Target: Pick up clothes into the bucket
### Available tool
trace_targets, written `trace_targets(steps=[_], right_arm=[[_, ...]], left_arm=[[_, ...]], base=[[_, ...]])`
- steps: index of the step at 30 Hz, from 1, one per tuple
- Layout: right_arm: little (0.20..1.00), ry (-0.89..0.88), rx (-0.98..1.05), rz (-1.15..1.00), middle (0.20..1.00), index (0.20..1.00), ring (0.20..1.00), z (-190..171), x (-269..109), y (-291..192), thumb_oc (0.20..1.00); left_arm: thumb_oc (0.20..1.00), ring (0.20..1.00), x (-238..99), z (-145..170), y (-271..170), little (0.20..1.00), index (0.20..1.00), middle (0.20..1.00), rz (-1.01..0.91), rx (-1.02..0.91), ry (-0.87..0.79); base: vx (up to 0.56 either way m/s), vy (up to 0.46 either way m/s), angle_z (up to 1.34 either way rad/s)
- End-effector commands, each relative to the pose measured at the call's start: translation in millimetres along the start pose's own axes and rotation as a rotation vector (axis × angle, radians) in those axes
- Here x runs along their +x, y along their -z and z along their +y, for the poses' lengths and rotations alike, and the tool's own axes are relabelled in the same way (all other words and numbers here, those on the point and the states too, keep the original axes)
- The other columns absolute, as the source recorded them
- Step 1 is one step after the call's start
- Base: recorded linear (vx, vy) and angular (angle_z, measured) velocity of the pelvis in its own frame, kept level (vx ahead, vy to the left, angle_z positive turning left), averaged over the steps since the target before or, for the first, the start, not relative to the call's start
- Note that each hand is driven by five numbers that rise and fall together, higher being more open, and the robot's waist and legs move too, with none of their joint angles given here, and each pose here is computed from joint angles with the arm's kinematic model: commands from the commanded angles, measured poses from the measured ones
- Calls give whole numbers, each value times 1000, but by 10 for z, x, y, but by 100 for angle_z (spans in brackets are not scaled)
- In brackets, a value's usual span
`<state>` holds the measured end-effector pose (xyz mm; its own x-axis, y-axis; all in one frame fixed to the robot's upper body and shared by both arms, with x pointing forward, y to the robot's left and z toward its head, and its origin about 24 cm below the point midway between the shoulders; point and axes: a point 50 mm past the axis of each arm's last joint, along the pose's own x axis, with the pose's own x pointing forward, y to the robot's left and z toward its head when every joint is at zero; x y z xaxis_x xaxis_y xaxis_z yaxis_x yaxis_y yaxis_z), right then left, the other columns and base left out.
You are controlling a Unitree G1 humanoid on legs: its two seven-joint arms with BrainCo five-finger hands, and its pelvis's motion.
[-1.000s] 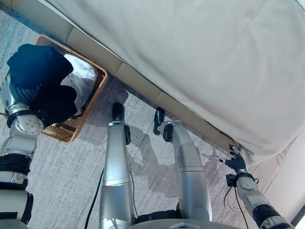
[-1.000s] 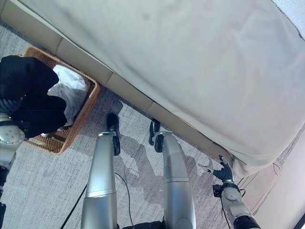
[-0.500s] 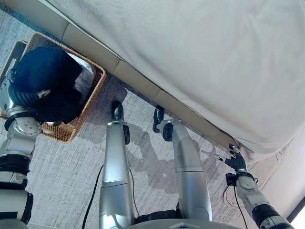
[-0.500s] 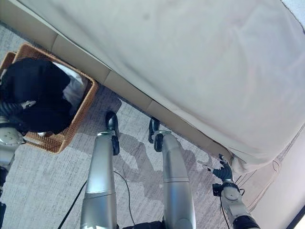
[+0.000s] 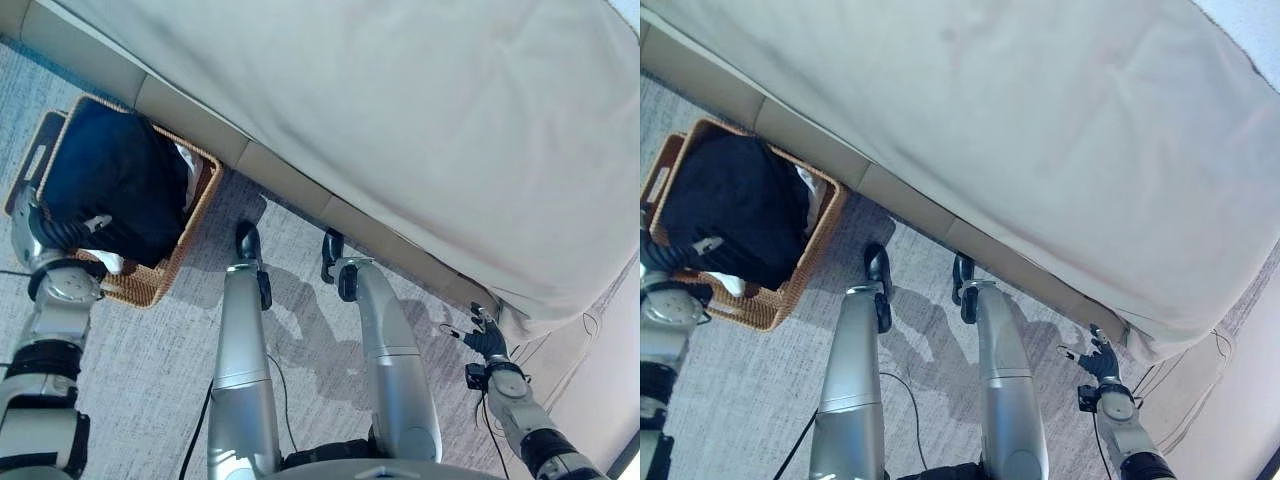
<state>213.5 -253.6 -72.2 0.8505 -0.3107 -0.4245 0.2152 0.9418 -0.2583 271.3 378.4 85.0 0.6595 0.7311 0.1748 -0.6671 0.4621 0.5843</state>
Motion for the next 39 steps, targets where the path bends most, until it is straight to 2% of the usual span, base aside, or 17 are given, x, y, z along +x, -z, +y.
trace_targets(steps=[1,4,5,7,10,11,12,13,14,20,22,23,25,30,34,39], right_arm=[[1000,78,-27,34,1000,1000,1000,-169,-9,63,1000],[1000,111,12,32,1000,1000,1000,-202,23,29,1000],[1000,120,20,48,1000,1000,1000,-198,30,56,1000],[1000,135,41,61,1000,1000,1000,-194,50,60,1000],[1000,145,42,81,1000,1000,1000,-186,38,101,1000],[1000,157,53,119,1000,1000,1000,-166,19,180,1000],[1000,157,52,120,1000,1000,1000,-167,16,184,1000],[1000,152,38,151,1000,1000,1000,-162,-18,265,1000],[1000,144,25,180,1000,1000,1000,-143,-53,340,1000],[1000,111,-54,287,1000,1000,1000,-86,-226,636,1000],[1000,92,-76,362,1000,1000,1000,-78,-297,782,1000],[1000,92,-76,363,1000,1000,1000,-78,-298,783,1000],[1000,69,-92,411,1000,1000,1000,-58,-354,877,1000],[1000,-34,-119,467,1000,1000,1000,62,-436,987,1000],[1000,-193,-327,459,1000,1000,1000,185,-446,996,1000],[1000,-251,-375,429,1000,1000,1000,214,-422,950,1000]], left_arm=[[1000,1000,-298,-261,166,1000,1000,1000,109,-321,-9],[1000,1000,-688,-704,218,1000,1000,1000,238,-671,171],[1000,1000,-801,-844,392,1000,1000,1000,355,-661,206],[1000,1000,-973,-1044,365,1000,1000,1000,347,-630,335],[1000,1000,-1173,-1177,414,1000,1000,1000,395,-651,405],[1000,1000,-1414,-1336,445,1000,1000,1000,421,-636,527],[1000,1000,-1417,-1335,448,1000,1000,1000,422,-635,527],[1000,1000,-1565,-1384,517,1000,1000,1000,419,-579,619],[1000,1000,-1697,-1404,648,1000,1000,1000,468,-520,640],[1000,1000,-2052,-1370,878,1000,1000,1000,454,-313,711],[1000,1000,-2287,-1341,1128,1000,1000,1000,504,-137,823],[1000,1000,-2288,-1341,1128,1000,1000,1000,504,-137,823],[1000,1000,-2494,-1289,1308,1000,1000,1000,534,-8,942],[1000,1000,-2729,-1137,1596,1000,1000,1000,700,58,1010],[1000,1000,-2727,-1090,1654,1000,1000,1000,707,107,1041],[1000,1000,-2701,-1102,1636,1000,1000,1000,719,66,1050]], base=[[-10,-18,-6],[-4,-10,5],[-77,-17,17],[-69,-28,12],[34,-64,4],[36,-74,4],[97,-141,8],[109,-111,11],[156,-145,16],[111,-119,2],[88,-94,3],[120,-90,7],[110,-48,6],[130,-9,-5],[73,-14,-10],[40,-8,1]])
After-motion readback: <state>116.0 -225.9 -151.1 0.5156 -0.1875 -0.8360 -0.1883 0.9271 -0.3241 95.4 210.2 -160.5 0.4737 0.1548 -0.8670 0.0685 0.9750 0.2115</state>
